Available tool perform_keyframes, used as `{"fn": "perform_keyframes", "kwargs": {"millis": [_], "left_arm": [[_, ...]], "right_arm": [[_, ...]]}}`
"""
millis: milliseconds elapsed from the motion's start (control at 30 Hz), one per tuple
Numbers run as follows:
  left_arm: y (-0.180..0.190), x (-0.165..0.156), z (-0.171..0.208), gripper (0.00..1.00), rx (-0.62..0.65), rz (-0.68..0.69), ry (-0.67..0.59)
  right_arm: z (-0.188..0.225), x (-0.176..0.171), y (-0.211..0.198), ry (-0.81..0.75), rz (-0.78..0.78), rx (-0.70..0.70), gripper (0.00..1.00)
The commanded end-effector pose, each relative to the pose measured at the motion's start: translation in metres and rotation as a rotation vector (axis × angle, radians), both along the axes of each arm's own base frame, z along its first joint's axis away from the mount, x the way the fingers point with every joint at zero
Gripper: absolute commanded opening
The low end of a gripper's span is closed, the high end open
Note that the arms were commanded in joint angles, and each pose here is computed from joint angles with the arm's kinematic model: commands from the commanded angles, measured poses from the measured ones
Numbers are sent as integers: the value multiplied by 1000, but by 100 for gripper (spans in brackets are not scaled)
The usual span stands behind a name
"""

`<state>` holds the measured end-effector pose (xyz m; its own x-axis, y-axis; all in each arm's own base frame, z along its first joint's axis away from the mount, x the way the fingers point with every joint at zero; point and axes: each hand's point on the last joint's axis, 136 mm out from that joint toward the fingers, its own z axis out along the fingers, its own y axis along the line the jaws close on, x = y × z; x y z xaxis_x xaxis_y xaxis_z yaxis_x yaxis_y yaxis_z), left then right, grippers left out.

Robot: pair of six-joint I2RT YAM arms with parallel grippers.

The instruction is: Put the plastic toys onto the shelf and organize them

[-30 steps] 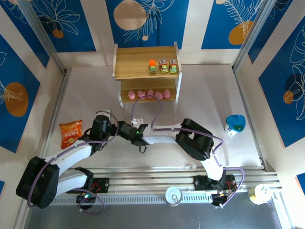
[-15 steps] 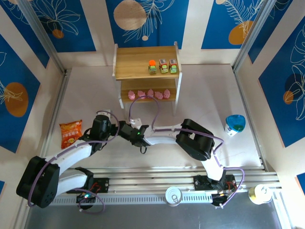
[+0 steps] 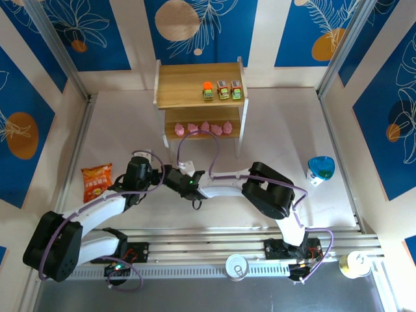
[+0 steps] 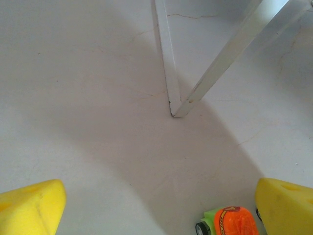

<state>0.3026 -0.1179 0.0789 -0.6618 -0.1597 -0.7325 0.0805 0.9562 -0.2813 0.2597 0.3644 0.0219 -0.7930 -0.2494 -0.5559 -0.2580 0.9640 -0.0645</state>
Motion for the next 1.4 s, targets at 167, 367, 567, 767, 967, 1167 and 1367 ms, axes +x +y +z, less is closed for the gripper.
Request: {"fn": "perform_keyframes", "kwargs": {"millis": [167,367,567,767,967,1167,1367], "left_arm": [[-5,3,5,99,-28,-18,-19],[-8,3,9,99,-32,-40,-36],[-18,1,18,100,15,-85,-71],[-29,-3,25,100,66,-126,-105],[-43,-7,35,100,124,-172,-148],[-48,-10,41,100,142,-194,-178],[-53,-12,44,100,155,-214,-196]], "right_arm": [[45,1,-22,-67,-45,4,30],[77,-8,-36,-92,-68,27,30],[122,-12,-45,-144,-66,68,30],[169,-11,-44,-200,-47,90,30],[214,-6,-41,-256,-34,114,30],[251,3,-39,-310,-22,140,30],[286,13,-36,-347,-9,179,30]]}}
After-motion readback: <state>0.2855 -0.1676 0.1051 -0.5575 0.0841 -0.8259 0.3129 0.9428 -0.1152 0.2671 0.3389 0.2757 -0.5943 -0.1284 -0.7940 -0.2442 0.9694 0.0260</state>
